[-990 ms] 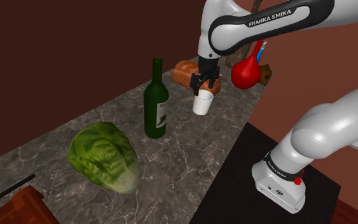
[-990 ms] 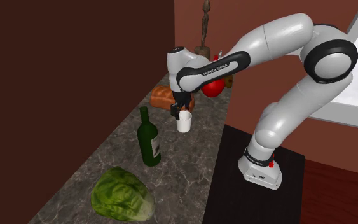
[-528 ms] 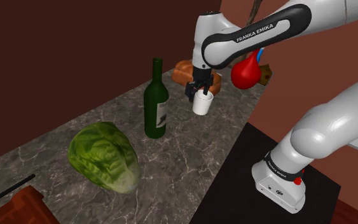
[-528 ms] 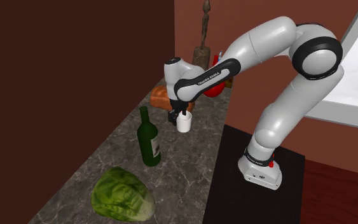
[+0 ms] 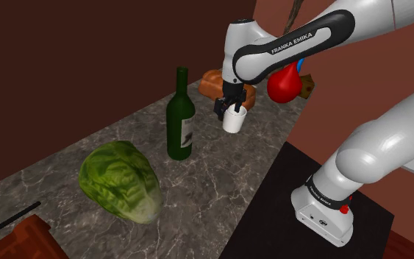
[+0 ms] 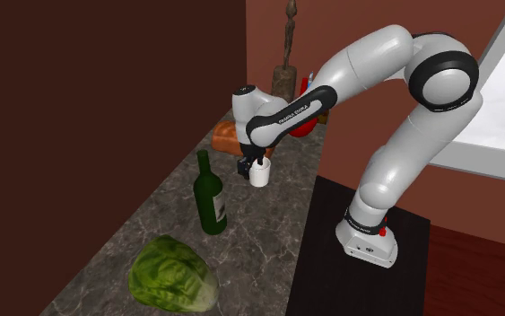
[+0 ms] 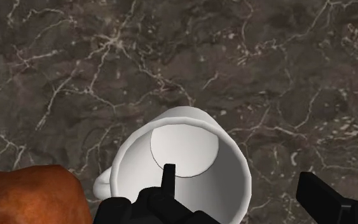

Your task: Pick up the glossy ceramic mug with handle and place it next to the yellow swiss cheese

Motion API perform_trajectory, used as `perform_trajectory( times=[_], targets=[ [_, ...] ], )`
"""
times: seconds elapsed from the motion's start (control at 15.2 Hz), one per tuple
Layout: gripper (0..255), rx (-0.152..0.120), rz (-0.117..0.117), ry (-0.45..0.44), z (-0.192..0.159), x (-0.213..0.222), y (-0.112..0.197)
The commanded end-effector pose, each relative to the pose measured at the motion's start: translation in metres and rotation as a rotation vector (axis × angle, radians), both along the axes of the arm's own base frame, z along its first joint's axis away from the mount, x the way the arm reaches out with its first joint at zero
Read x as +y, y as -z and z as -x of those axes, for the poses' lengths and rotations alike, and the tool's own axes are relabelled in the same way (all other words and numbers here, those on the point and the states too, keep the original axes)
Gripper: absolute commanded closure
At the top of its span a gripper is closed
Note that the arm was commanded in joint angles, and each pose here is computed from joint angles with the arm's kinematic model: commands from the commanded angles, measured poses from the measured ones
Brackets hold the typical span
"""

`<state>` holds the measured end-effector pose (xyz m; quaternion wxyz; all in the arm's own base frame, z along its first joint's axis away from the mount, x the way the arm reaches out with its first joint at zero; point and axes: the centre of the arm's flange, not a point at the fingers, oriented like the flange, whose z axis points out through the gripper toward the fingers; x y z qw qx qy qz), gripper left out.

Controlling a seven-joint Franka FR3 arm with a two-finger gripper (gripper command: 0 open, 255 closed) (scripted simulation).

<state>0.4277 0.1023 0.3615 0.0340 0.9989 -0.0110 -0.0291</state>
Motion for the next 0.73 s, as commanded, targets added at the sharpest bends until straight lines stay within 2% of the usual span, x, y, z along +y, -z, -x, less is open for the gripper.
perform_trajectory(
  times=[0.0,0.07,0.13,0.66],
  targets=[
    [0,0.000,0.000,0.000,0.0000,0.0000,0.0000],
    [0,0.000,0.000,0.000,0.0000,0.0000,0.0000],
    [255,0.000,0.000,0.000,0.0000,0.0000,0.0000],
    [255,0.000,0.000,0.000,0.0001,0.0000,0.0000]
  ],
)
